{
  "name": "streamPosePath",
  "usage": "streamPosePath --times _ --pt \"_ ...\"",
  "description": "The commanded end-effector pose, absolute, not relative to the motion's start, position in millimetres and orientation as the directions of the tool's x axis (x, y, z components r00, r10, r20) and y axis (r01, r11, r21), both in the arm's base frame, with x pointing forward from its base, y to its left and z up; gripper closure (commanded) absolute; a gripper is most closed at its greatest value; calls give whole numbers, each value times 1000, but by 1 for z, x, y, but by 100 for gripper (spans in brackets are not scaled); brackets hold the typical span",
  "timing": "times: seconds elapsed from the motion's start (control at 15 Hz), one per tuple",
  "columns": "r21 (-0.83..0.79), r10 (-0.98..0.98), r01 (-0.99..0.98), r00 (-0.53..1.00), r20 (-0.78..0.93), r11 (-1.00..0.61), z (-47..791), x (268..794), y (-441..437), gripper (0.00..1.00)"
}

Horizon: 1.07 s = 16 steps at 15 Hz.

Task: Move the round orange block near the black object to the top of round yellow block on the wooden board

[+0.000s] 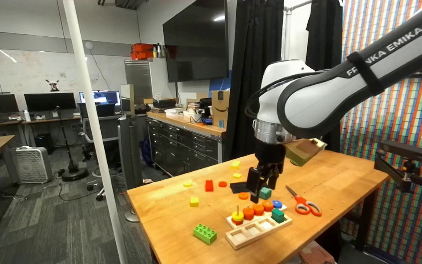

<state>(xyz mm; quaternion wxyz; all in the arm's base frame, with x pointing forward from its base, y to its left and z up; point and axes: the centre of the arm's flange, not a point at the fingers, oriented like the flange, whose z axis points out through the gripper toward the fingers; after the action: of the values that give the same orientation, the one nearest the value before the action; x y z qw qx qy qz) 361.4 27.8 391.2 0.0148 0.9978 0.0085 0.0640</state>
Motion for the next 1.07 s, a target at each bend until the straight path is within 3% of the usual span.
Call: streamPosePath --times 0.0,0.53,1.0 --pt "26 -160 -170 963 218 -985 371 416 6 0" --pt "52 -513 -556 796 322 -830 333 522 -66 0" --pt "84 -684 -703 708 176 -706 301 564 -85 0"
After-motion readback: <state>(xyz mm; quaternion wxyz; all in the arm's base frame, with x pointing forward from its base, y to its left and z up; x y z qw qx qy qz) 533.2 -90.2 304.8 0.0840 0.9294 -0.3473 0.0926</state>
